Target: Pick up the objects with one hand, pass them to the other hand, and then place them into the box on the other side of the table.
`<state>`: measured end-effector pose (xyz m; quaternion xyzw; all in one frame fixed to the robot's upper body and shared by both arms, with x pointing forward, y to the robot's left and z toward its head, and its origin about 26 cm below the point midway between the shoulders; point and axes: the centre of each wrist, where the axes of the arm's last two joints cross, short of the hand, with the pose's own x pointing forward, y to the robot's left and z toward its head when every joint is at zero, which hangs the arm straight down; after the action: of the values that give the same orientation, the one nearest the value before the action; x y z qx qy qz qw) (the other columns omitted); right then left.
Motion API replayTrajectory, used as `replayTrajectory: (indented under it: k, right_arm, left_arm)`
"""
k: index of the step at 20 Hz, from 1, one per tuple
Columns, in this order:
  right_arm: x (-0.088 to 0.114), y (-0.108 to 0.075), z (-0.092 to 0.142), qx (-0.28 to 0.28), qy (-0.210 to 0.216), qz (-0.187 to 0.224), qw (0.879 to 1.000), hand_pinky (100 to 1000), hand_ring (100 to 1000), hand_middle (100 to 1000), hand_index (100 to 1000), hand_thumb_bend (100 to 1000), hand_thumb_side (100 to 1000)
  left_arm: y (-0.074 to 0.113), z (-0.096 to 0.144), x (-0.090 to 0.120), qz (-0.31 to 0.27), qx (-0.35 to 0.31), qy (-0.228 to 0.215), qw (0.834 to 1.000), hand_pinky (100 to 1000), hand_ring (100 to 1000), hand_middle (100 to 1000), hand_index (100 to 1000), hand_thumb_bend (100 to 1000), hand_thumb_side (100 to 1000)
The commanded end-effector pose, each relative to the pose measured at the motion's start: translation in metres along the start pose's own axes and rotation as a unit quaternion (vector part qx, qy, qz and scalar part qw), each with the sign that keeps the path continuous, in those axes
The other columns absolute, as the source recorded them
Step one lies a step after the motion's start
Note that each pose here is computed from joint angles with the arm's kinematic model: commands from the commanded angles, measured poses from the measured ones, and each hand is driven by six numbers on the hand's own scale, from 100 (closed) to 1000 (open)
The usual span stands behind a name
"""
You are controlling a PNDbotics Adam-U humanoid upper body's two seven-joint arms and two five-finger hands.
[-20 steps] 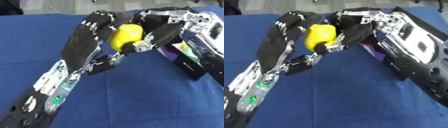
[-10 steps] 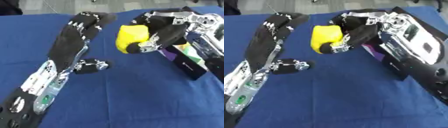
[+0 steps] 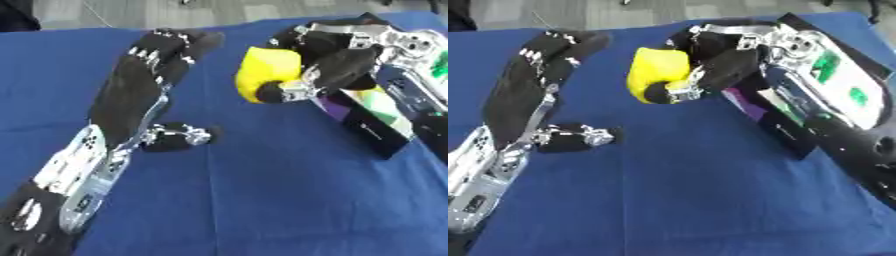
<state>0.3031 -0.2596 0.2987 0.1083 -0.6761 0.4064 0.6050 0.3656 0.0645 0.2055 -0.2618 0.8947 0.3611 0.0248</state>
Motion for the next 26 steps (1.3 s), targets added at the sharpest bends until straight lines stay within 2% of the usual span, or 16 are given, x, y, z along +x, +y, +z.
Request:
replayTrajectory:
  k: [1, 6, 10, 15, 21, 25, 26]
  right_arm:
    - [0.008, -0.014, 0.021, -0.05, -0.009, 0.035, 0.998, 744, 543, 180, 506, 447, 100]
    - [-0.004, -0.032, 0.052, -0.155, 0.001, 0.053, 0.986, 748, 547, 187, 513, 447, 100]
    - [-0.013, -0.04, 0.072, -0.211, 0.027, 0.067, 0.975, 748, 548, 191, 514, 444, 100]
    - [-0.021, -0.048, 0.09, -0.262, 0.058, 0.087, 0.959, 745, 555, 203, 524, 445, 100]
    - [-0.038, -0.067, 0.103, -0.3, 0.085, 0.107, 0.944, 750, 563, 218, 537, 453, 100]
    - [-0.047, -0.079, 0.111, -0.33, 0.095, 0.123, 0.931, 757, 583, 267, 565, 470, 100]
    - [-0.049, -0.08, 0.112, -0.334, 0.097, 0.128, 0.929, 764, 602, 304, 597, 487, 100]
  left_arm:
    - [0.01, 0.002, -0.01, -0.017, 0.001, -0.002, 1.0, 739, 718, 717, 901, 1000, 135]
    - [0.015, 0.011, -0.016, -0.023, -0.008, 0.0, 1.0, 737, 714, 710, 870, 1000, 158]
    - [0.016, 0.014, -0.018, -0.02, -0.01, 0.009, 1.0, 738, 713, 711, 865, 1000, 164]
    - [0.019, 0.014, -0.019, -0.018, -0.002, 0.013, 1.0, 738, 710, 709, 861, 1000, 164]
    - [0.026, 0.01, -0.019, -0.015, 0.013, 0.01, 1.0, 737, 709, 706, 853, 1000, 161]
    - [0.029, 0.007, -0.017, -0.013, 0.018, 0.008, 1.0, 737, 709, 706, 851, 1000, 163]
    - [0.03, 0.007, -0.017, -0.013, 0.018, 0.008, 1.0, 737, 709, 706, 849, 1000, 164]
